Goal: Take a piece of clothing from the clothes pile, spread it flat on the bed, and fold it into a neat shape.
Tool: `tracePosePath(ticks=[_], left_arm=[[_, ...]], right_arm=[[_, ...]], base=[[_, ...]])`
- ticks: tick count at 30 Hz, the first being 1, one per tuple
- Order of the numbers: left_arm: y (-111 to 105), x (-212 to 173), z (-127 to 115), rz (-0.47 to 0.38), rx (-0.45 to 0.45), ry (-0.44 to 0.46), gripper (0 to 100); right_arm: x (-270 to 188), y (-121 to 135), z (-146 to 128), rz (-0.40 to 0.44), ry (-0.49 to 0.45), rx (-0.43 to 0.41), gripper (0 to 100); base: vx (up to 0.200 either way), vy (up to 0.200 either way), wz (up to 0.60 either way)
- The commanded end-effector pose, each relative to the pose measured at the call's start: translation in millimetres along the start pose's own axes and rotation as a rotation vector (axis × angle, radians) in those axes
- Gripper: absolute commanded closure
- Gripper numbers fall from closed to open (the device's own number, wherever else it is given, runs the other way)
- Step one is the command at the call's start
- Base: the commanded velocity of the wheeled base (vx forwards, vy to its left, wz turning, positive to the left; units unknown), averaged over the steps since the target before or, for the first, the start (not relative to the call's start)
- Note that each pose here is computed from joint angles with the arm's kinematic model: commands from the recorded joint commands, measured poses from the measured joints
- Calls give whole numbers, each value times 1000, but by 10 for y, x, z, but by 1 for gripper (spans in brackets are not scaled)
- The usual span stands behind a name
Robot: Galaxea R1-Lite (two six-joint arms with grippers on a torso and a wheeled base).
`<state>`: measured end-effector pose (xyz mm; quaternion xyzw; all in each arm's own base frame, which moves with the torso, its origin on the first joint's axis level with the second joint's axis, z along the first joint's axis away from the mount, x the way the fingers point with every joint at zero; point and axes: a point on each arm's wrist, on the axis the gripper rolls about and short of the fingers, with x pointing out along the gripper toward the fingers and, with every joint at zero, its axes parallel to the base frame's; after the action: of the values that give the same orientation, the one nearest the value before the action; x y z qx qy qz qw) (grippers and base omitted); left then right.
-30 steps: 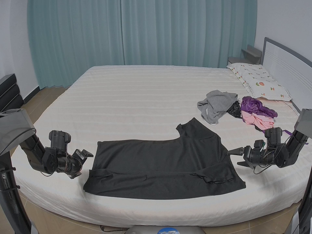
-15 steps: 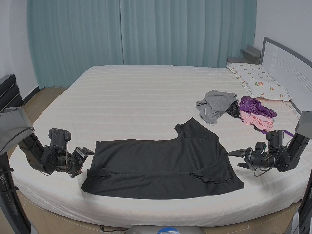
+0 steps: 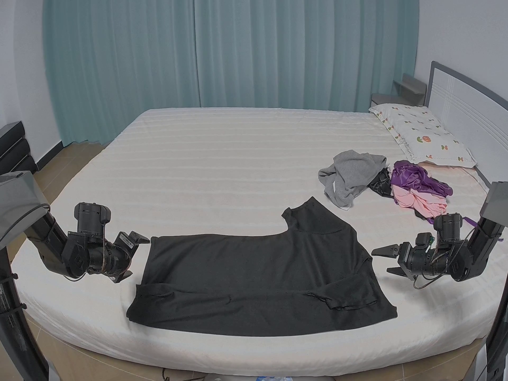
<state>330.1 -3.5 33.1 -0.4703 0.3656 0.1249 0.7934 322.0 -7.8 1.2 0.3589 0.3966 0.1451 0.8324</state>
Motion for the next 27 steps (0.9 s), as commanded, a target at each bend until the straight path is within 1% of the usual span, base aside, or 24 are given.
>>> tracePosePath(ticks=[1, 3, 4, 7, 10, 13, 16, 22, 27], left_arm=[[-15, 11, 21, -5, 5, -7, 0], [-36, 27, 37, -12, 15, -10, 0], [-71, 97, 65, -19, 47, -13, 0], [-110, 193, 106, -27, 97, -20, 0], [-125, 340, 155, -28, 172, -24, 0], [-119, 504, 213, -30, 229, -25, 0], [-102, 642, 270, -49, 274, -14, 0], [-140, 915, 377, -133, 358, 29, 0], [-148, 1138, 426, -152, 421, 14, 0]], right_arm=[[-5, 4, 4, 0, -3, -1, 0], [-5, 4, 4, 0, -3, -1, 0], [0, 4, 0, 0, 0, -1, 0], [11, 18, -10, 3, 4, -5, 0], [21, 24, -19, 3, 8, -7, 0], [27, 25, -23, 4, 11, -7, 0], [38, 17, -32, 3, 15, -5, 0], [40, 6, -35, 0, 17, -4, 0], [64, 16, -46, 4, 24, -9, 0]], base=[[0, 0, 0], [0, 0, 0], [0, 0, 0], [0, 0, 0], [0, 0, 0], [0, 0, 0], [0, 0, 0], [0, 0, 0], [0, 0, 0]])
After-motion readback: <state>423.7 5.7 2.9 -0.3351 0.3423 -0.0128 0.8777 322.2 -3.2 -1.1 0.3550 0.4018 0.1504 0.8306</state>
